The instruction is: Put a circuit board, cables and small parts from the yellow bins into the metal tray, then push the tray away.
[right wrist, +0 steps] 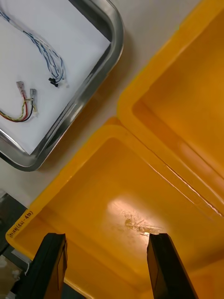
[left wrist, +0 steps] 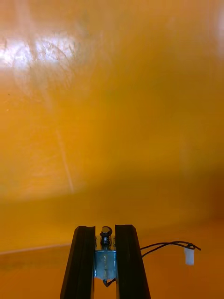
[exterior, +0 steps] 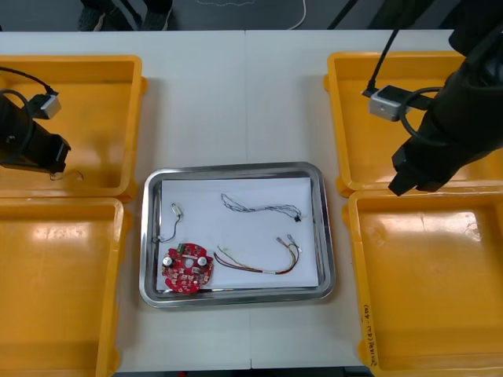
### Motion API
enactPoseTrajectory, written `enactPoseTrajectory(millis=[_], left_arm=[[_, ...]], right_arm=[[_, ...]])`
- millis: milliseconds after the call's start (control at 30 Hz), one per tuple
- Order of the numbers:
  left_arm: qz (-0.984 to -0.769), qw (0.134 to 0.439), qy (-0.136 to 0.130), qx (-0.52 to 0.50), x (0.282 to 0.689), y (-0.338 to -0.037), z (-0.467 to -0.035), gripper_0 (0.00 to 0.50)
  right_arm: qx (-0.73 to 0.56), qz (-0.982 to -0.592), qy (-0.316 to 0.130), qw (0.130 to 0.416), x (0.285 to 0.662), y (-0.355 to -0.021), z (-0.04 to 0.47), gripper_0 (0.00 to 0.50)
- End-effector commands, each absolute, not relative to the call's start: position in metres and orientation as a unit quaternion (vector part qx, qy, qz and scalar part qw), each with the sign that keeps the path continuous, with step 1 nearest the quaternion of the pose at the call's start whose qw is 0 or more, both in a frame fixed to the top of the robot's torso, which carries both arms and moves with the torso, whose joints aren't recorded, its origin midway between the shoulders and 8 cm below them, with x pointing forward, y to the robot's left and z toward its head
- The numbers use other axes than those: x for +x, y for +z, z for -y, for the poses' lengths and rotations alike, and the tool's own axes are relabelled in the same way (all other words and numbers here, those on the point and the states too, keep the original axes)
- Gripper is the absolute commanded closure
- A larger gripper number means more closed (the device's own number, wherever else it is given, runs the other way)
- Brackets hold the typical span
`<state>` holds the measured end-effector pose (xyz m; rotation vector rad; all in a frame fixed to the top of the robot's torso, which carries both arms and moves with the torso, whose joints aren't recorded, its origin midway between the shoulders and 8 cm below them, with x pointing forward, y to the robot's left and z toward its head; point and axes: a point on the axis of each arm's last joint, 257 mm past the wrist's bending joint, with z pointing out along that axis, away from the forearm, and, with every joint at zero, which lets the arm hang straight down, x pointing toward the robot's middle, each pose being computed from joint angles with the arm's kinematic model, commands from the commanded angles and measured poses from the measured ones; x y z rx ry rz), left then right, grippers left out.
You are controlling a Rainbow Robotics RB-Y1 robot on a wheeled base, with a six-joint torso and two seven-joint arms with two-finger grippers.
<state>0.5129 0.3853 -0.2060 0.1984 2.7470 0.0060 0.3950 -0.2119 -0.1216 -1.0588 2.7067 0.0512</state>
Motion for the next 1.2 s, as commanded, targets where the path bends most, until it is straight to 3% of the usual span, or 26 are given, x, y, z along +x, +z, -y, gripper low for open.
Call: enactPoseTrajectory(millis=[33, 533, 800, 967, 1200], left_arm=[[-0.967, 0.228, 0.004, 0.117, 0.517, -0.157, -0.374, 0.5], [-0.964, 0.242, 0.016, 0.113, 0.485, -0.101, -0.366, 0.5], [-0.957, 0.281, -0.01, 0.066, 0.485, -0.079, -0.332, 0.5], [-0.951, 0.303, -0.041, 0.039, 0.483, -0.071, -0.298, 0.5], [-0.953, 0.298, -0.046, 0.022, 0.473, -0.08, -0.258, 0.5]], right_arm=[[-0.302, -0.943, 0.022, 0.134, 0.392, -0.111, 0.245, 0.0], [-0.165, -0.977, 0.037, 0.132, 0.38, -0.127, 0.286, 0.0], [-0.12, -0.982, 0.01, 0.143, 0.382, -0.129, 0.32, 0.0], [-0.096, -0.983, 0.0, 0.155, 0.385, -0.127, 0.338, 0.0], [-0.071, -0.983, -0.001, 0.169, 0.384, -0.12, 0.356, 0.0]])
